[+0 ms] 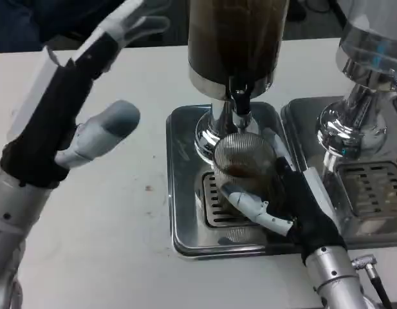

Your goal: Grasp the cup under the faucet to collect the drink, then remove the cup.

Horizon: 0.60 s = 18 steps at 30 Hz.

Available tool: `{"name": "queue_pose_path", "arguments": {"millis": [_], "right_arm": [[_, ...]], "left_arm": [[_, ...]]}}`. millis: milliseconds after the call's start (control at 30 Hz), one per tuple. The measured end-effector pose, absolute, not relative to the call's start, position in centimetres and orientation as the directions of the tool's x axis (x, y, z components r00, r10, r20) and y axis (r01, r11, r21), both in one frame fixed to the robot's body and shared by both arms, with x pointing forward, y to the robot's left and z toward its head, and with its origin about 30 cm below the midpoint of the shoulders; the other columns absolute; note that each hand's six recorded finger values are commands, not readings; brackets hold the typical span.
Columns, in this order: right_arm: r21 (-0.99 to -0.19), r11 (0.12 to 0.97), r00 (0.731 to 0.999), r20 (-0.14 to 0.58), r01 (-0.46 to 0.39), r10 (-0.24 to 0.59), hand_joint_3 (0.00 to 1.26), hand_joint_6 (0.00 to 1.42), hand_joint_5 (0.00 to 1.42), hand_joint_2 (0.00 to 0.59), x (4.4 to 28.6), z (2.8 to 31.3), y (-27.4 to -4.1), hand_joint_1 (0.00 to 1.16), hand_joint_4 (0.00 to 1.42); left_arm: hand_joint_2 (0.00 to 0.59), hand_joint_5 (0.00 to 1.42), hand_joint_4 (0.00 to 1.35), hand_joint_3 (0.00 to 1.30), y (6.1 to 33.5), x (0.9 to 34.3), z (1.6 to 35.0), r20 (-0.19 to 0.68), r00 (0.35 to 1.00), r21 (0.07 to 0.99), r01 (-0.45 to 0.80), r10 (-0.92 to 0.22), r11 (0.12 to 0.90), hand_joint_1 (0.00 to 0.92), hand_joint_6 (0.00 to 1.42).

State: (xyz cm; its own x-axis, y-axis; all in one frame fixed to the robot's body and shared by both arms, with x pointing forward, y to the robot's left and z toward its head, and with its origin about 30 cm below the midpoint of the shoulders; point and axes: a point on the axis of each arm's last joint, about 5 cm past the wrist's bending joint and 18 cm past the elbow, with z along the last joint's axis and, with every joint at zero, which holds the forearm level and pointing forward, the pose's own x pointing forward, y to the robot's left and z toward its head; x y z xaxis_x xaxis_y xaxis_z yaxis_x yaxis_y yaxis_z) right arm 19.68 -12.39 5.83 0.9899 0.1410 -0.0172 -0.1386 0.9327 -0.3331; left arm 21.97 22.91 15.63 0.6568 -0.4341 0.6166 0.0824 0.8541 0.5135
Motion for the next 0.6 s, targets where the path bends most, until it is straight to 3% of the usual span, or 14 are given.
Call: {"name": "queue_pose_path", "arguments": {"millis": [67,133,300,600], "right_arm": [[-0.333,0.932,0.989,-0.015,-0.141,0.145,0.00,0.00,0.00,0.217,19.7,5.7,-12.4,0.65,0.00],[-0.335,0.931,0.989,-0.013,-0.142,0.146,0.00,0.00,0.00,0.217,19.7,5.7,-12.4,0.65,0.00],[-0.342,0.929,0.989,-0.011,-0.142,0.147,0.00,0.00,0.00,0.217,19.7,5.5,-12.6,0.65,0.00],[-0.347,0.926,0.987,-0.006,-0.151,0.158,0.00,0.00,0.00,0.216,20.0,5.5,-12.6,0.66,0.00]], "left_arm": [[0.137,0.19,0.04,0.17,23.8,20.9,15.3,0.627,0.663,0.561,-0.022,-0.408,0.827,0.000,0.09],[0.139,0.18,0.03,0.17,24.6,19.9,14.5,0.627,0.692,0.554,-0.073,-0.358,0.830,0.000,0.08],[0.140,0.17,0.01,0.17,25.6,18.4,11.7,0.533,0.809,0.499,-0.063,-0.249,0.864,0.000,0.07],[0.142,0.16,0.00,0.16,26.2,16.1,7.9,0.349,0.921,0.480,-0.016,-0.174,0.877,0.000,0.06]]}}
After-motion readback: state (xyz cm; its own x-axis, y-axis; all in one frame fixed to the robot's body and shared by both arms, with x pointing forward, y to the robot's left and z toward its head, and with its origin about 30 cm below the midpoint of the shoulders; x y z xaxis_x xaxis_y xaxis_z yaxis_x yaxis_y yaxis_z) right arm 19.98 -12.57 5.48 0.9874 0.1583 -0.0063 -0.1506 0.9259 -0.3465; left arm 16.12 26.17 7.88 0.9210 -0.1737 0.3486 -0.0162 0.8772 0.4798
